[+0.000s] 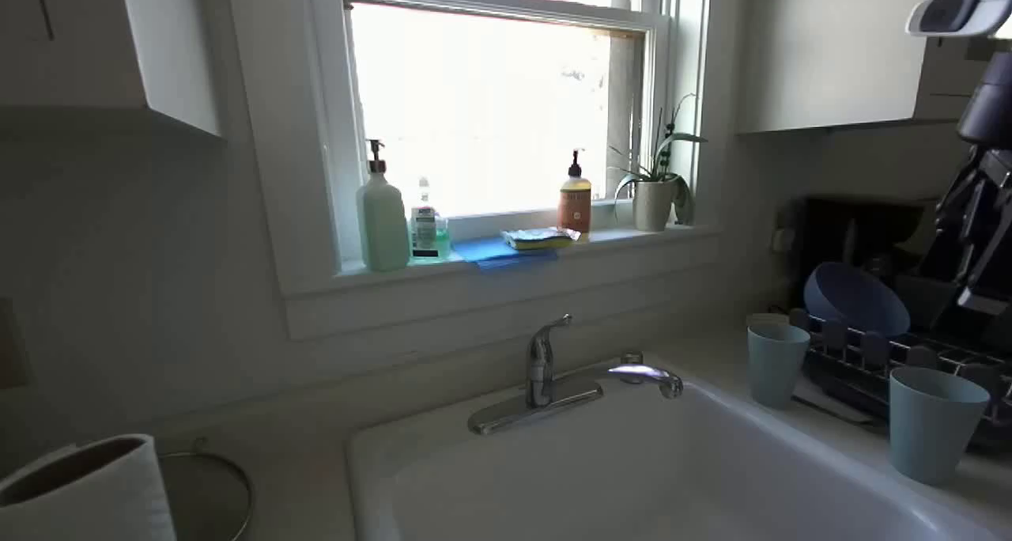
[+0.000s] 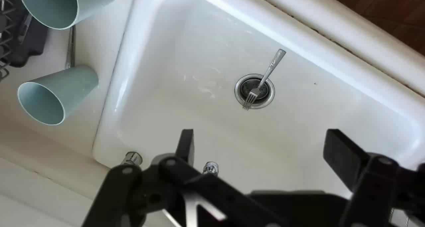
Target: Stack the two green cups together then place the silver fork in the stacked cups
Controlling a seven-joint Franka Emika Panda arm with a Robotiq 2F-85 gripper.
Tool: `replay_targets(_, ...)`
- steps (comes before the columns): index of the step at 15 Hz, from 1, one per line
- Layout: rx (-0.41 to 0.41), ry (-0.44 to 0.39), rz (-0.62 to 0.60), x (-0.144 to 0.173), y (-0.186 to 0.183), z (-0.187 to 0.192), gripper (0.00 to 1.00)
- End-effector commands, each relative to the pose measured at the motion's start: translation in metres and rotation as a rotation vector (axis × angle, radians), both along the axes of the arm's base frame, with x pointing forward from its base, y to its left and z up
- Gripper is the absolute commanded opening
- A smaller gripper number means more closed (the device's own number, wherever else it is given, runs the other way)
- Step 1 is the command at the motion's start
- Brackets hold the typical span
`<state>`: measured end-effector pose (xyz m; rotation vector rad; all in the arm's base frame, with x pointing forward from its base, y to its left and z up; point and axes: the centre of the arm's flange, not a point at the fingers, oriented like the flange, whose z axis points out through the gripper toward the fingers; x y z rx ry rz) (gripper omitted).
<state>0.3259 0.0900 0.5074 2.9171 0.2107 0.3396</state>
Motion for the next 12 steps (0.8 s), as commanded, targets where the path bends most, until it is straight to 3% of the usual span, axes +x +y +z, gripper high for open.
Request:
replay_targets(1,0.000,0.000,0.000,0.000,0.000,0.000,1.00)
replay_targets(5,-0.004,0.023,-0.035,0.006,-0.011,-0.004,1.00)
replay_targets(10,0.061,0.171,-0.250,0.012,-0.105,-0.049,1.00)
replay_targets(12,0.122,0.210,-0.307,0.008,-0.146,-0.069,1.00)
